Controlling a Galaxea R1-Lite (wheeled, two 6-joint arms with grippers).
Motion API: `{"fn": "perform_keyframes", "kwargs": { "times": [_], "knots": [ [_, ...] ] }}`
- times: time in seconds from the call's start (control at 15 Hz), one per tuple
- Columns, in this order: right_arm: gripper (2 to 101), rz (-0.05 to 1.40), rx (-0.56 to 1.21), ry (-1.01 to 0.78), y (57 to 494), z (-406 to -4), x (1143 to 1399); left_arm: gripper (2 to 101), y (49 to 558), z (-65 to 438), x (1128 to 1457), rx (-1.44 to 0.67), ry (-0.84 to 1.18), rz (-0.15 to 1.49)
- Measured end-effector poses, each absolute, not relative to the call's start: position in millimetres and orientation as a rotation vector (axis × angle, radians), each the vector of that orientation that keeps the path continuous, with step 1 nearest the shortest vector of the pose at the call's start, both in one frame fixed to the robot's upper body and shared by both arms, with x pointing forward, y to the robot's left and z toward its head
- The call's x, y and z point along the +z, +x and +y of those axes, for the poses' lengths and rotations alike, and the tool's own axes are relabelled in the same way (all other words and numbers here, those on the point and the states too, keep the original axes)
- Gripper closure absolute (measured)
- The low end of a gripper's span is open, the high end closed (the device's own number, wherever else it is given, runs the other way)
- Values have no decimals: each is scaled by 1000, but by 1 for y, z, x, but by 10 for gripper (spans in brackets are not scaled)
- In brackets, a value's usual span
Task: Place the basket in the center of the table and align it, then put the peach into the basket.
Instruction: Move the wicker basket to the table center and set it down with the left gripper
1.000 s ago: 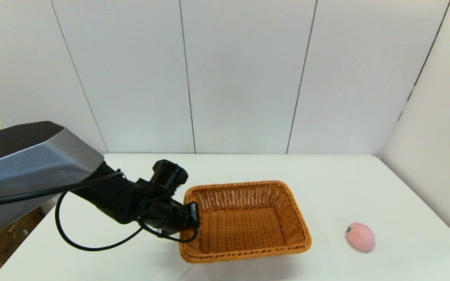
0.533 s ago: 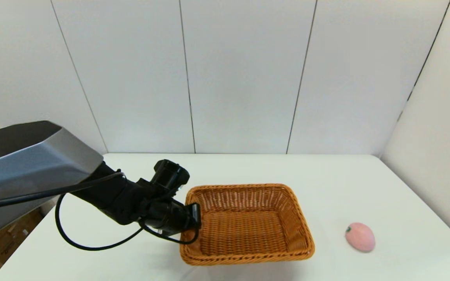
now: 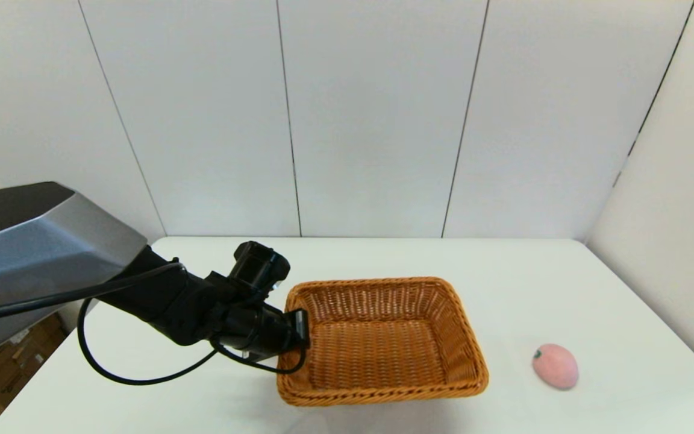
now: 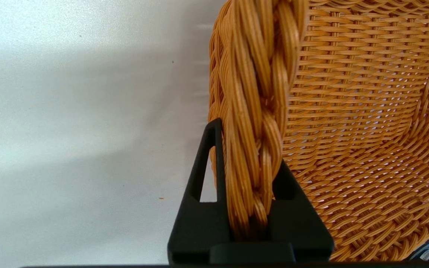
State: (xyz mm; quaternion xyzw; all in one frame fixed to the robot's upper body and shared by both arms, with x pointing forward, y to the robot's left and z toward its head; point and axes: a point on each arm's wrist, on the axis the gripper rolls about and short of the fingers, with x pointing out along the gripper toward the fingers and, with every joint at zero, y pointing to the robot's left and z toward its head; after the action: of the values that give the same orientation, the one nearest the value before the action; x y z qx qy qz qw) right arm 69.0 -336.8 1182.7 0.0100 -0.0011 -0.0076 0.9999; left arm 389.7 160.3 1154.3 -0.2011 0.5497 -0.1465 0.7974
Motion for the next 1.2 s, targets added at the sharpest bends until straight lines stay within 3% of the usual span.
{"fn": "perform_keyframes", "kwargs": {
  "times": [1.2],
  "knots": [
    [52, -3, -15, 20, 69, -337, 1183, 891, 384, 154, 1152, -328, -416, 1197]
  ]
}}
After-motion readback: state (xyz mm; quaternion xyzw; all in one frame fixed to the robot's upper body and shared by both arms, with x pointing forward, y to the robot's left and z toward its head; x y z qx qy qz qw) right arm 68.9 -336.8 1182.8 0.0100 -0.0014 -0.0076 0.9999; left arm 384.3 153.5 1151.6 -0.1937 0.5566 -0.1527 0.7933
